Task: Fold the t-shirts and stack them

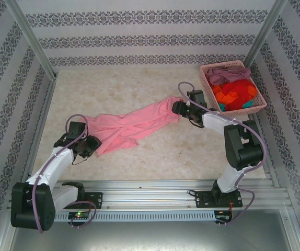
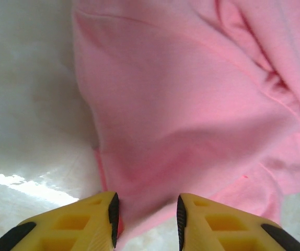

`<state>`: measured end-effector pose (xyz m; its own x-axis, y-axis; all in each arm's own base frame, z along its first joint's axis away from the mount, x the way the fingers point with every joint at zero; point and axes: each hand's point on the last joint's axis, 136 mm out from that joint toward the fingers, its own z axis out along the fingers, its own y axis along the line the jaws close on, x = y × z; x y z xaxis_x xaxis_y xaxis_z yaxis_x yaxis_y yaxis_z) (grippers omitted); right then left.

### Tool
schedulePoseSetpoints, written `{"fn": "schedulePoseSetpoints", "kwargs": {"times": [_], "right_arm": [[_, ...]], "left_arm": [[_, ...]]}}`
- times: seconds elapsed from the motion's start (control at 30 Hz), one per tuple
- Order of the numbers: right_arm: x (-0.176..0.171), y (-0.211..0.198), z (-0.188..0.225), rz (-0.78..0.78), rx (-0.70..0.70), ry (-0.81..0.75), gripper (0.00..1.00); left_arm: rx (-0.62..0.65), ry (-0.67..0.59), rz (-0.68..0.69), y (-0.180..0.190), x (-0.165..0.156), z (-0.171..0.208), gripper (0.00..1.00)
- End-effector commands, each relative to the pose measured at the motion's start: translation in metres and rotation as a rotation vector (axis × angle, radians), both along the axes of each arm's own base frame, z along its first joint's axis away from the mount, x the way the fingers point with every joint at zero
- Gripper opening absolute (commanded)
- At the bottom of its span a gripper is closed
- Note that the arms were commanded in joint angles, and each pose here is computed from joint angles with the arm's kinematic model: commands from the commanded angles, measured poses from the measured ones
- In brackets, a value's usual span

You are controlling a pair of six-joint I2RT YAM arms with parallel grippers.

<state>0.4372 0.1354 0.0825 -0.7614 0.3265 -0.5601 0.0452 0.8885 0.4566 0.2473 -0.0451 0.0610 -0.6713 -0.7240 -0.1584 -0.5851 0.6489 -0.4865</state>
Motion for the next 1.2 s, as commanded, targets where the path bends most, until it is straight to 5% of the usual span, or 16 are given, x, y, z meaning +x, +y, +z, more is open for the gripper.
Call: {"fn": "schedulePoseSetpoints", "kwargs": {"times": [0.0,0.43,0.63,0.77,1.17], "right_arm": [[0.002,0.009,0.003,0.015,0.027,-0.008,0.67],[-0.003,0.006,0.004,0.012,0.021,-0.011,0.67],[-0.003,0.007,0.006,0.014,0.024,-0.013,0.67],[-0.002,0.006,0.011,0.008,0.022,-0.024,0.67],[0.001,0.014,0.001,0.008,0.007,0.016,0.57]], "left_arm": [[-0.101,-0.048,0.022,-0.010,0.008,0.011,0.37],[-0.107,-0.023,0.033,-0.008,0.010,-0.008,0.38],[-0.147,-0.048,0.040,-0.013,0.015,-0.007,0.25],[-0.129,-0.066,0.030,-0.011,0.016,0.000,0.00],[-0.152,-0.207,0.009,-0.015,0.032,0.054,0.00]]}}
